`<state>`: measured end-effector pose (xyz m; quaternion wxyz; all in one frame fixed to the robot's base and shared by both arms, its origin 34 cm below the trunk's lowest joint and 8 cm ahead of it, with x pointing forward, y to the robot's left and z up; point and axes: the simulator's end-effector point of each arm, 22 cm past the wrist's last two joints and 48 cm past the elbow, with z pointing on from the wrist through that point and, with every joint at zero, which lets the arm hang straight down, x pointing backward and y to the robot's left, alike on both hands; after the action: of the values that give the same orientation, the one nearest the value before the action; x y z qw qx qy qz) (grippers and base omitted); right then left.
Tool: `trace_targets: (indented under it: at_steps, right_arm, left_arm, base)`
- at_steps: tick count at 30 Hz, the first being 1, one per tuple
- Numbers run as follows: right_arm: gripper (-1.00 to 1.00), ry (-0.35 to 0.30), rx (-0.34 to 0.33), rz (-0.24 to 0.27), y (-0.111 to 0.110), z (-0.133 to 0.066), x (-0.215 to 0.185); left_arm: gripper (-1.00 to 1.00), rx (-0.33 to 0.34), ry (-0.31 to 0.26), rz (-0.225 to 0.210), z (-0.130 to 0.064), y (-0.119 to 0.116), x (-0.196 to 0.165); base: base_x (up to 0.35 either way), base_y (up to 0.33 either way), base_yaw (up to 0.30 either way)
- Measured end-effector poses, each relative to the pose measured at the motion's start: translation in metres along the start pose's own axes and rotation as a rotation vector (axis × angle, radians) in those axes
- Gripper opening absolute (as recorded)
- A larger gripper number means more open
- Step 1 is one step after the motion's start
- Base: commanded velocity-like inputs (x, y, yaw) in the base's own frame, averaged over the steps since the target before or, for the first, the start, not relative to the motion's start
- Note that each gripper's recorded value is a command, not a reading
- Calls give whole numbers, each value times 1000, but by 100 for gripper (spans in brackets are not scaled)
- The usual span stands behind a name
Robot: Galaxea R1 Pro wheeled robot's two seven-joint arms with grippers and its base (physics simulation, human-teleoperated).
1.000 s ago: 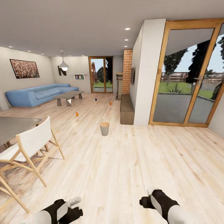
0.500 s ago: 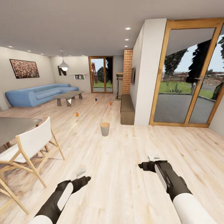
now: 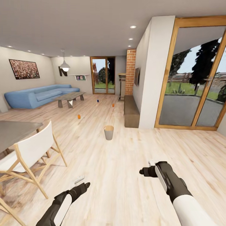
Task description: Put the three can of soda from the living room inside the tash can in the kitchen.
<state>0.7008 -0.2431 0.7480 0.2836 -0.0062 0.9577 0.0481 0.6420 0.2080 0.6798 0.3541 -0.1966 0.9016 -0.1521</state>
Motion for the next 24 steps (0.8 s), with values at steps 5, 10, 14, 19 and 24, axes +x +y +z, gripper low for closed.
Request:
trace_targets:
  at_steps: [5, 10, 14, 19, 24]
  right_arm:
    - [100, 3, -4, -1, 2, 1, 1]
    - [100, 3, -9, -3, 3, 1, 2]
    - [100, 4, -25, -7, 7, 1, 2]
    - [100, 5, -30, -10, 10, 2, 3]
    - [100, 6, -44, -12, 21, 2, 3]
  left_arm:
    - [100, -5, 5, 2, 0, 1, 4]
    - [100, -14, 8, 10, 1, 2, 5]
    - [100, -16, 10, 11, 1, -1, 8]
    - [100, -19, 12, 12, 1, -1, 9]
    - [100, -22, 13, 13, 1, -1, 10]
  base:
    - [332, 63, 0]
    - [343, 10, 0]
    - [345, -45, 0]
    - [345, -68, 0]
    - [346, -76, 0]
